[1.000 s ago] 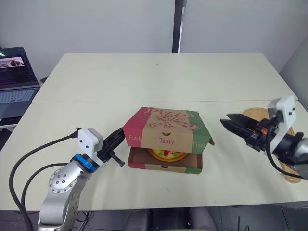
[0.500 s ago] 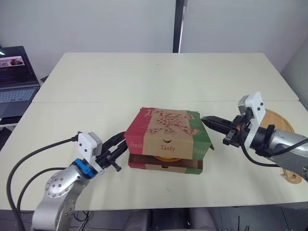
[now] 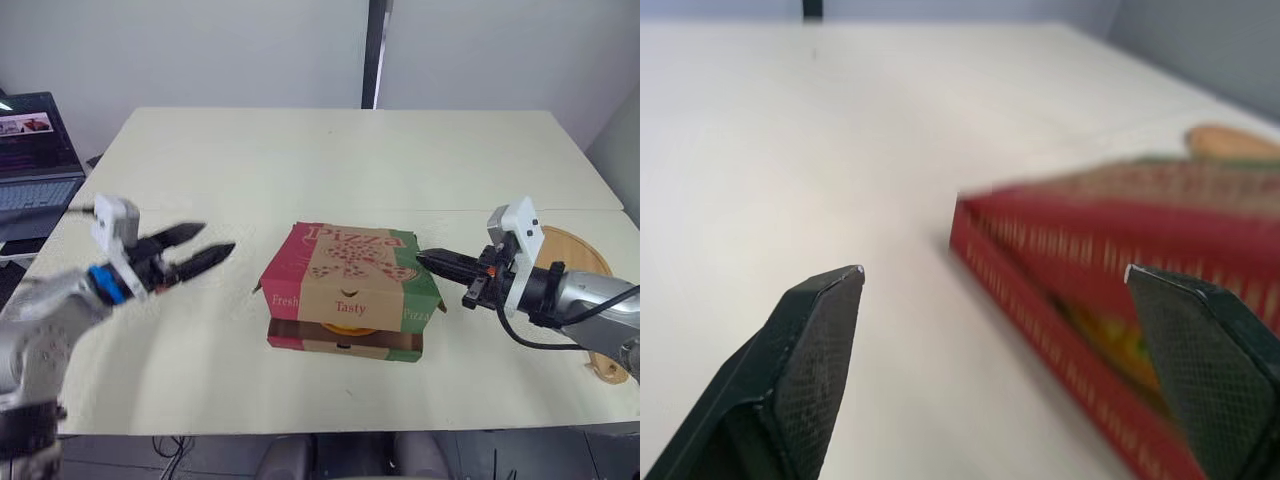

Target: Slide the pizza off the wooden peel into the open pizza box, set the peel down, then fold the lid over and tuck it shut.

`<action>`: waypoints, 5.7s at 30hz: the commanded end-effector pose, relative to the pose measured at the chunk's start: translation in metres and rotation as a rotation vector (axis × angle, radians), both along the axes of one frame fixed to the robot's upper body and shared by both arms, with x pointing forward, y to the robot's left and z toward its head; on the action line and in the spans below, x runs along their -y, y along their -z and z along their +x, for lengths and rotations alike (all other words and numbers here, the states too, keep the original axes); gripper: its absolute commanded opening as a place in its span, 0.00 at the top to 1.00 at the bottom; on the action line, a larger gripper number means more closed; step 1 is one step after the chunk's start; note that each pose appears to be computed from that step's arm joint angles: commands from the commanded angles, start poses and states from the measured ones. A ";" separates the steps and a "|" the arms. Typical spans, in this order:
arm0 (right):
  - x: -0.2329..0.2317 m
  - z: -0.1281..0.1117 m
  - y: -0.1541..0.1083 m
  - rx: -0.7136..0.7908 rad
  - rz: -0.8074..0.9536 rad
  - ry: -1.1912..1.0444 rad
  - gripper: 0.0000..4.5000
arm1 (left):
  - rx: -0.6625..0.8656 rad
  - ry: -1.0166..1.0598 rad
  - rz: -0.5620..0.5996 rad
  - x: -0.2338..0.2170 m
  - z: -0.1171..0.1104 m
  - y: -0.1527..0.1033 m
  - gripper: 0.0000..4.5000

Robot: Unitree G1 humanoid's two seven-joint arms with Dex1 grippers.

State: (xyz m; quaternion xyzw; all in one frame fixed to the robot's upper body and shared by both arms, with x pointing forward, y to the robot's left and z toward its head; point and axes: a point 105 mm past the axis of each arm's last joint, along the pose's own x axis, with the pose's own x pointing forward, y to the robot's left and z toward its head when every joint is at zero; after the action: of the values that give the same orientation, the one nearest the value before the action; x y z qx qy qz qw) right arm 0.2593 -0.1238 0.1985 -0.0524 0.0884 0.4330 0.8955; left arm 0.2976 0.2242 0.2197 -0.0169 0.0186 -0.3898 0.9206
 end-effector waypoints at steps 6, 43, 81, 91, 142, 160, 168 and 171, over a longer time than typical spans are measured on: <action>-0.001 -0.003 -0.004 0.042 -0.016 -0.019 1.00 | -0.033 0.514 0.216 0.080 -0.007 -0.010 0.45; 0.001 -0.021 0.050 -0.128 -0.033 -0.035 1.00 | -0.025 0.775 0.402 0.125 -0.009 0.037 0.99; -0.022 -0.039 0.046 -0.065 -0.041 -0.169 0.80 | -0.017 0.722 0.402 0.121 -0.004 0.046 1.00; -0.002 -0.030 0.061 -0.056 -0.189 -0.048 0.80 | -0.058 0.716 0.456 0.122 -0.005 0.064 1.00; -0.034 -0.033 0.044 0.238 -0.370 -0.197 0.01 | 0.004 0.694 0.454 0.114 0.005 0.042 1.00; -0.033 -0.019 0.049 0.252 -0.405 -0.147 0.01 | -0.015 0.779 0.531 0.116 -0.012 0.049 1.00; -0.031 -0.023 0.056 0.229 -0.406 -0.122 0.01 | -0.016 0.766 0.595 0.115 -0.010 0.067 1.00; -0.028 -0.027 0.052 0.237 -0.397 -0.121 0.01 | -0.009 0.759 0.601 0.115 -0.009 0.069 1.00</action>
State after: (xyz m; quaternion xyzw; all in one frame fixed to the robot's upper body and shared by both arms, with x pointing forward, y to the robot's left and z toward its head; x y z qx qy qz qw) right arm 0.2343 -0.0956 0.1298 -0.2718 0.0974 0.4573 0.8412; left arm 0.2887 0.1083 0.1539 0.2459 0.1366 -0.6792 0.6780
